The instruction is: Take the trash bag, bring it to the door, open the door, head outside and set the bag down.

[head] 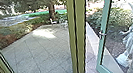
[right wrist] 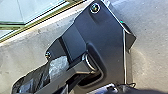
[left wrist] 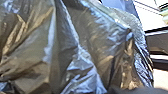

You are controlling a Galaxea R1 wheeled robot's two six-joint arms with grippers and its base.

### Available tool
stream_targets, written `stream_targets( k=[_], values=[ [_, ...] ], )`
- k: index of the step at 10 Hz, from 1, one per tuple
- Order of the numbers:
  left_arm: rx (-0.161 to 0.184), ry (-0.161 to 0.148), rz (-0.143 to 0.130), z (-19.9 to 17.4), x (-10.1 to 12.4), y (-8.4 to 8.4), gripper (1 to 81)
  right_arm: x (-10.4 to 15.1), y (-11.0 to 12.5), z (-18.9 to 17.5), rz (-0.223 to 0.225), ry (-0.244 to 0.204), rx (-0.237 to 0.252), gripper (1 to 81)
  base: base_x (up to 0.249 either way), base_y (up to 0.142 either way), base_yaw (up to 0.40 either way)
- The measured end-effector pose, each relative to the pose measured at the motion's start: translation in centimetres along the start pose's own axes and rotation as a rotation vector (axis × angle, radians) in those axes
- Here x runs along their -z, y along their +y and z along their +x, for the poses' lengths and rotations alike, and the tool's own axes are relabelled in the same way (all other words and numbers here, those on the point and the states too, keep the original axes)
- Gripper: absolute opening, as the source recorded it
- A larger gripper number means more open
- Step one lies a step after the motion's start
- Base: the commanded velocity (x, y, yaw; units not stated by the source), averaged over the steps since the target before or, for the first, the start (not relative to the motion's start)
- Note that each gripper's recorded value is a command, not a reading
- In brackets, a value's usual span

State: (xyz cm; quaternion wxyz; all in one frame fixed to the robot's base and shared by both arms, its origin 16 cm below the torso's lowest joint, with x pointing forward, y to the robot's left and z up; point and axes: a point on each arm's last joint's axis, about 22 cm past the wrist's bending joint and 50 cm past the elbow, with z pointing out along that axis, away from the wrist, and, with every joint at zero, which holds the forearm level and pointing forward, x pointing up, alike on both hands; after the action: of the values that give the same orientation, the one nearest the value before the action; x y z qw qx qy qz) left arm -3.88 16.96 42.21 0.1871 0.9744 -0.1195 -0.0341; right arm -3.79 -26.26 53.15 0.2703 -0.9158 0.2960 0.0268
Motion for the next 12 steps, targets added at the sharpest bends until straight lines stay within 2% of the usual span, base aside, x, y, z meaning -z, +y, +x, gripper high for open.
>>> stream_targets(
  k=[4, 6, 7, 10, 11, 12],
  values=[
    [-0.003, 0.002, 0.010, 0.4, 0.0, -0.5, 1.0, -4.9, 0.1, -2.2, -0.034, 0.010, 0.031, 81.1, 0.000, 0.000, 0.000],
    [-0.005, 0.015, 0.016, 1.5, 0.0, -0.8, 1.0, -6.5, 1.6, -3.3, -0.081, 0.013, 0.035, 81.1, 0.000, 0.000, 0.000],
    [0.009, 0.028, 0.018, 1.8, 0.0, -0.9, 1.0, -7.4, 1.4, -3.1, -0.095, 0.008, 0.051, 81.1, 0.000, 0.000, 0.000],
    [0.097, 0.062, 0.027, 0.0, 0.2, -0.8, 1.0, -10.4, -3.1, -3.1, -0.061, -0.046, 0.144, 81.1, 0.000, 0.000, 0.000],
    [0.118, 0.068, 0.027, -0.5, 0.2, -0.6, 1.0, -10.5, -3.2, -2.7, -0.065, -0.051, 0.162, 81.1, 0.000, 0.000, 0.000],
    [0.124, 0.068, 0.027, -0.8, 0.2, -0.6, 1.0, -10.5, -2.8, -2.3, -0.075, -0.050, 0.168, 81.1, 0.000, 0.000, 0.000]
  ],
)
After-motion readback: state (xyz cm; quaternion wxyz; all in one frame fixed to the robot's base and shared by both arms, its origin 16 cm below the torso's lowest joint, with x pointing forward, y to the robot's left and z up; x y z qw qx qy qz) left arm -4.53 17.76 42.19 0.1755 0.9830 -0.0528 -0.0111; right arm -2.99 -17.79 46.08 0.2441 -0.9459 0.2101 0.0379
